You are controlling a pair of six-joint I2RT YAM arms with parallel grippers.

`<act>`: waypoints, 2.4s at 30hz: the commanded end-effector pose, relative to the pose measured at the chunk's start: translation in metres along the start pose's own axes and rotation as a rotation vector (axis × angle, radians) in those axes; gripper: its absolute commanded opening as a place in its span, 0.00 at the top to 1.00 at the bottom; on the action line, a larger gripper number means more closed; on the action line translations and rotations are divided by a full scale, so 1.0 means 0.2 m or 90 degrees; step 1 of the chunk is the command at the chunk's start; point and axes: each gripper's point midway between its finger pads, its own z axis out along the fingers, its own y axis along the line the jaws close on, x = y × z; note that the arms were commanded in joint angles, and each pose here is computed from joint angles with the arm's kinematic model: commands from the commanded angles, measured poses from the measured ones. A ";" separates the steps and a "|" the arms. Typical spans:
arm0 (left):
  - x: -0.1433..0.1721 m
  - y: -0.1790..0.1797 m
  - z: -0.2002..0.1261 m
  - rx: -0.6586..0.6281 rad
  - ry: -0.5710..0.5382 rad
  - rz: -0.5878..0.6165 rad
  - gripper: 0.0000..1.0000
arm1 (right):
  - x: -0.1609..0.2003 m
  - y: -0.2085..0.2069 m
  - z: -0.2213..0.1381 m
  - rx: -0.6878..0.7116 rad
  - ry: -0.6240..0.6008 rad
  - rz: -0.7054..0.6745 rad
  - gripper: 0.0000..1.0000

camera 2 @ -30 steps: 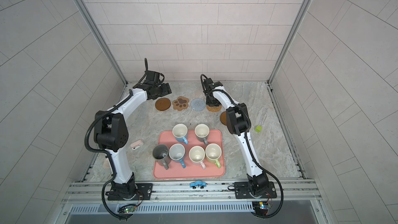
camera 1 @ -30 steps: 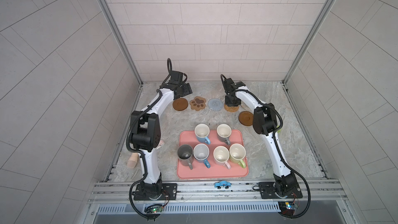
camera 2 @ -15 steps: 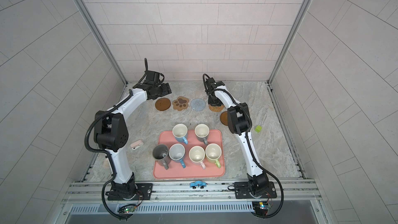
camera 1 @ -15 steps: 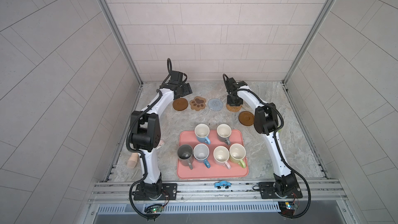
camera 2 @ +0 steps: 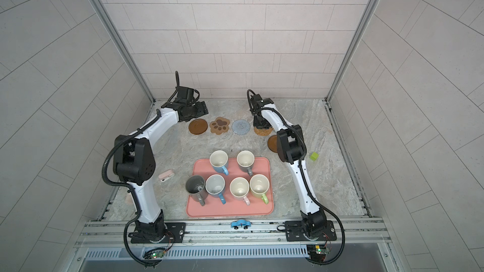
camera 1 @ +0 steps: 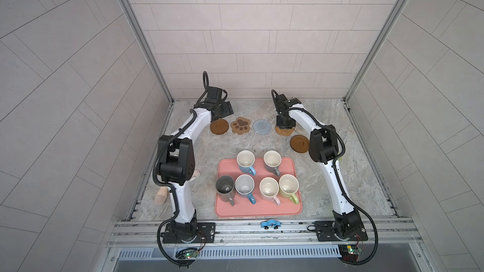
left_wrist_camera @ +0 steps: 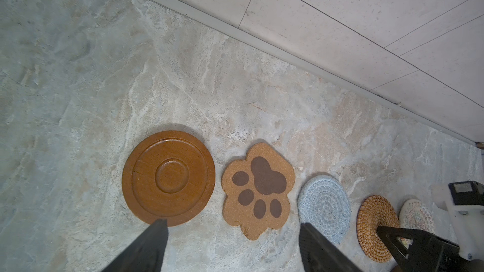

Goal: Place cups on coasters
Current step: Move the coaster to the top-center of the table.

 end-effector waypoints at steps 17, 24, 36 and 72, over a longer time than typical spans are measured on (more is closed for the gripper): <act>-0.08 -0.01 -0.06 0.010 -0.033 -0.004 0.14 | 0.11 0.01 0.06 0.004 0.062 -0.007 0.73; -0.09 -0.01 -0.07 0.010 -0.033 -0.005 0.14 | 0.10 0.05 0.06 -0.015 0.058 0.007 0.73; -0.07 0.00 -0.06 0.009 -0.029 -0.004 0.14 | 0.09 0.07 0.06 -0.022 0.048 0.019 0.73; -0.07 0.01 -0.08 0.007 -0.033 -0.010 0.14 | -0.06 -0.04 -0.23 -0.016 -0.027 0.043 0.66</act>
